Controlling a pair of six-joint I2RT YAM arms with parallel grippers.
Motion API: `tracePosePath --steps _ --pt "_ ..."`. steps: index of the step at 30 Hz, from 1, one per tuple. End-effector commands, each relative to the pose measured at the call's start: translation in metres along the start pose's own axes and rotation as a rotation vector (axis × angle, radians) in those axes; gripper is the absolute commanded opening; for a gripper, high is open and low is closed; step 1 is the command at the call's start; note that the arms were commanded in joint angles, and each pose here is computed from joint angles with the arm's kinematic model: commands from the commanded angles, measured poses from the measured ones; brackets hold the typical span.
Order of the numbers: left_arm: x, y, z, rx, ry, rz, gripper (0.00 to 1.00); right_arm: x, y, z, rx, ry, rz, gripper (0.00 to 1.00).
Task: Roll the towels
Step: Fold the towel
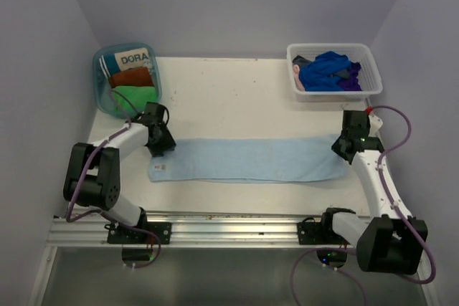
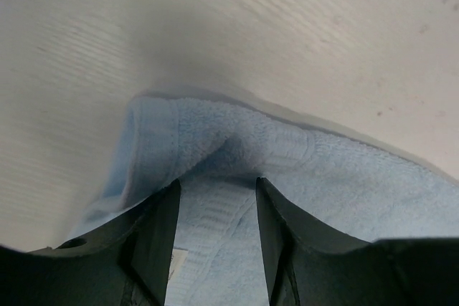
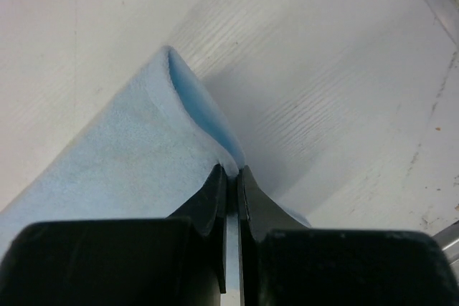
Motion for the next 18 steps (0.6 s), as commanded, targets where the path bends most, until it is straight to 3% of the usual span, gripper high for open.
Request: tracePosePath --steps 1,10,14,18 --pt "-0.021 0.016 0.039 0.129 -0.007 0.078 0.50 -0.011 -0.031 -0.030 -0.115 0.031 0.053 0.00" --pt "-0.089 0.015 0.061 0.166 0.115 0.192 0.50 0.018 -0.088 -0.077 -0.212 0.040 -0.173 0.00" --pt "-0.115 -0.003 0.063 0.175 0.277 0.265 0.48 0.051 -0.113 -0.076 -0.224 -0.037 -0.259 0.00" --pt "-0.117 -0.043 0.032 0.050 0.367 0.261 0.52 0.078 -0.126 -0.068 -0.201 -0.081 -0.329 0.00"
Point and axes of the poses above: each gripper's point midway between its finger pads, its own y axis out along the fingers, its own x axis along the line the jaws close on, z = x × y, the point moved 6 cm from there along -y, back along the fingers
